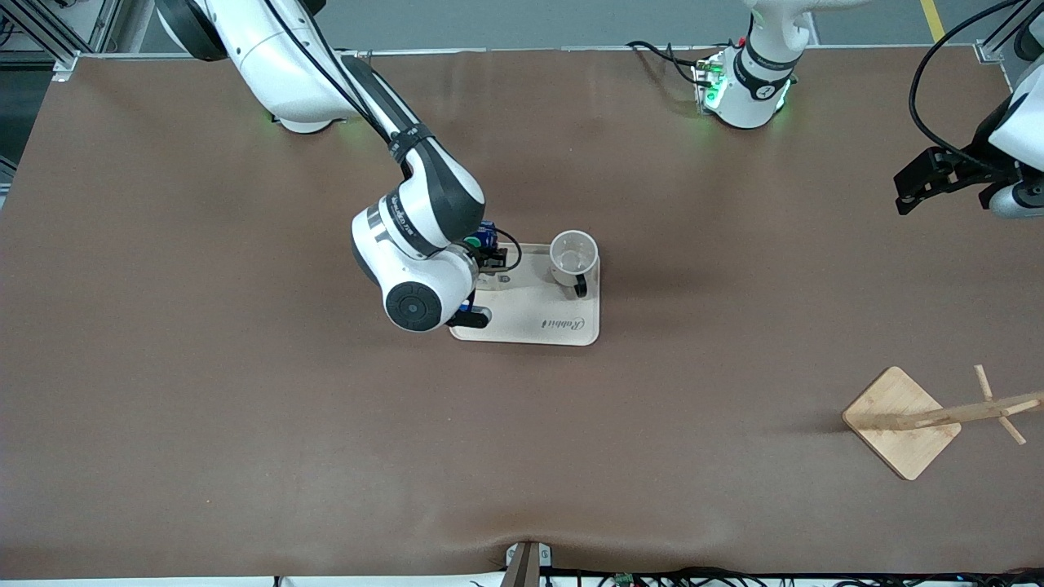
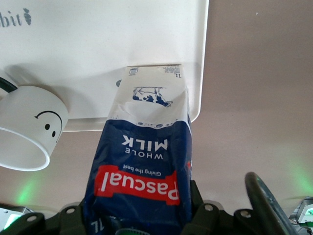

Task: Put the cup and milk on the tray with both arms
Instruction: 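Lower the carton onto the tray and open the right gripper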

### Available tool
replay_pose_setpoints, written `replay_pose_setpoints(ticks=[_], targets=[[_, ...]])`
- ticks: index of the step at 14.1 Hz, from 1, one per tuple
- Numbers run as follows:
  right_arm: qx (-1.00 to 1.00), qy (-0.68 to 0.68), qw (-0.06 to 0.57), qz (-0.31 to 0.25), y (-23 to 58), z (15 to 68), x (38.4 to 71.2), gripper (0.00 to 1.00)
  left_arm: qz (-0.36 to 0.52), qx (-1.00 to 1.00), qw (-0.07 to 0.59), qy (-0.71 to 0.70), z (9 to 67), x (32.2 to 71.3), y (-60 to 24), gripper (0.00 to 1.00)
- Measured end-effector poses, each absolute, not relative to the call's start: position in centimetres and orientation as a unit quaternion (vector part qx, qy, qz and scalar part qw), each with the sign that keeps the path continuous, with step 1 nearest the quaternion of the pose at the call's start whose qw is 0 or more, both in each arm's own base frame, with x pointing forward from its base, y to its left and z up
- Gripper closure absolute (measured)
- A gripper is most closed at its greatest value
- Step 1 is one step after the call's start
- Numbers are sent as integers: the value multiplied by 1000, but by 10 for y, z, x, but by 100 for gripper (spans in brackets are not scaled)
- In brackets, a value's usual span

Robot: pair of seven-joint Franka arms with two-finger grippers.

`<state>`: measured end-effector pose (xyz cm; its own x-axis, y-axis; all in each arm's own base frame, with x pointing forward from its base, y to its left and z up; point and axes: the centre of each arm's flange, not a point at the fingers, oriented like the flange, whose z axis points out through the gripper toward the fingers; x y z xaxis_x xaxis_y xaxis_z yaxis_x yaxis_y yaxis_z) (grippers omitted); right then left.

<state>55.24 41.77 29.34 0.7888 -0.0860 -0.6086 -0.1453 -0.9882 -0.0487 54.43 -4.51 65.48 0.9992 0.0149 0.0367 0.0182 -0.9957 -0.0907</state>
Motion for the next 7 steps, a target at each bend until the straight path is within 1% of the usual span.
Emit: replay_pose_setpoints(ticks=[4,5,6,7], targets=[[-945,61,47,319,418,293,553,28,-18,-999,46,-9,655,544,-44,0],[-945,62,47,318,418,293,553,23,-18,-999,46,-9,655,544,-44,0],[-945,62,48,316,418,292,554,15,-18,-999,46,-9,655,545,-44,0],[-946,63,48,315,418,291,554,4,-18,-999,46,-9,655,545,-44,0]])
